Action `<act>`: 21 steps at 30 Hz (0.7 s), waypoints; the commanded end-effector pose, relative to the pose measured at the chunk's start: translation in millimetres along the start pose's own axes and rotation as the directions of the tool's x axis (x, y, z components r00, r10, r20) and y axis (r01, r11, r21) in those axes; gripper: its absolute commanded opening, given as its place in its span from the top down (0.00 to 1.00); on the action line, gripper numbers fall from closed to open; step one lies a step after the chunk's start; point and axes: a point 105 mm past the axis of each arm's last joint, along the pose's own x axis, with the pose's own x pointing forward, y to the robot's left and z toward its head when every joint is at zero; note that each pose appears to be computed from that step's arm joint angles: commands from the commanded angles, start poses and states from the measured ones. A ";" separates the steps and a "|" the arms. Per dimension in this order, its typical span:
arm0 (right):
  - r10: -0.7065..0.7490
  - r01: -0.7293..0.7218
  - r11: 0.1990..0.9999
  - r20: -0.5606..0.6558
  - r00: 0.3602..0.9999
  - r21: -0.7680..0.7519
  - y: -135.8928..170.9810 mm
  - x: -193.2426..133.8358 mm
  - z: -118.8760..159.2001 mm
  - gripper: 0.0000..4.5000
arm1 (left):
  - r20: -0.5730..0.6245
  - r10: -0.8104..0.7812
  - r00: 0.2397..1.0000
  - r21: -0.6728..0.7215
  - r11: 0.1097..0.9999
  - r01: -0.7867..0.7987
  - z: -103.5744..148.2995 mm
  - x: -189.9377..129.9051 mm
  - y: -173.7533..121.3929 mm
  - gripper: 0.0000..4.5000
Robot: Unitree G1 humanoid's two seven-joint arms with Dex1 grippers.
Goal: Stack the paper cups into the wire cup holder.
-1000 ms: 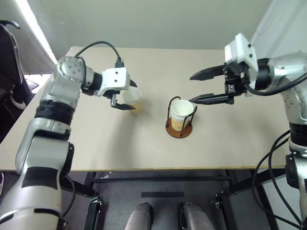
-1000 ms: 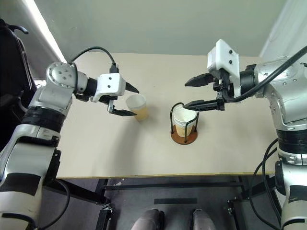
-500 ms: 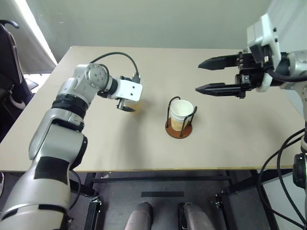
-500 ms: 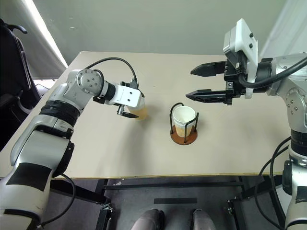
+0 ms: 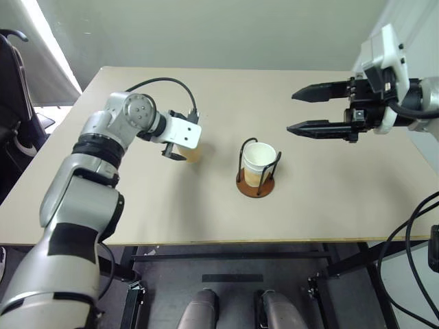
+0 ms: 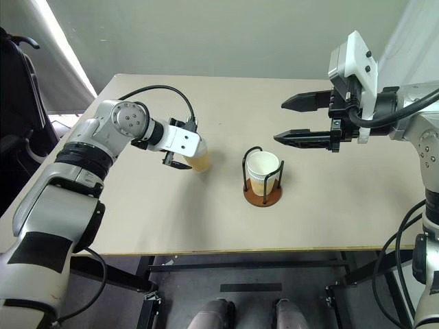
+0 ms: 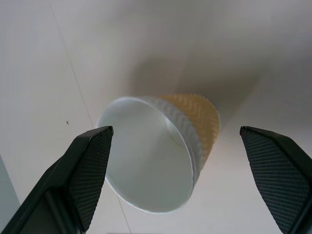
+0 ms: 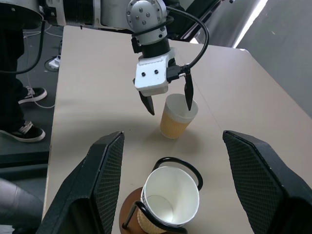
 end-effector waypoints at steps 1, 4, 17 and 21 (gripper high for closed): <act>-0.019 0.019 0.999 0.008 1.000 -0.046 0.0 -5.7 7.2 0.28 | -0.022 -0.006 1.000 0.007 1.000 0.006 -5.4 -4.3 -1.5 0.04; -0.022 0.022 0.999 0.003 1.000 -0.045 0.4 -6.7 5.7 0.27 | -0.032 -0.038 0.999 0.004 0.999 0.039 -8.6 -4.0 -7.5 0.22; -0.037 0.036 0.999 -0.015 0.999 -0.037 0.5 -9.1 0.9 0.27 | -0.032 -0.057 0.998 0.001 0.998 0.057 -8.7 -2.6 -10.3 0.99; -0.050 0.050 0.998 -0.026 0.998 -0.037 0.1 -11.2 -2.2 0.27 | 0.047 -0.009 0.999 -0.026 1.000 0.010 4.0 -12.5 4.7 0.99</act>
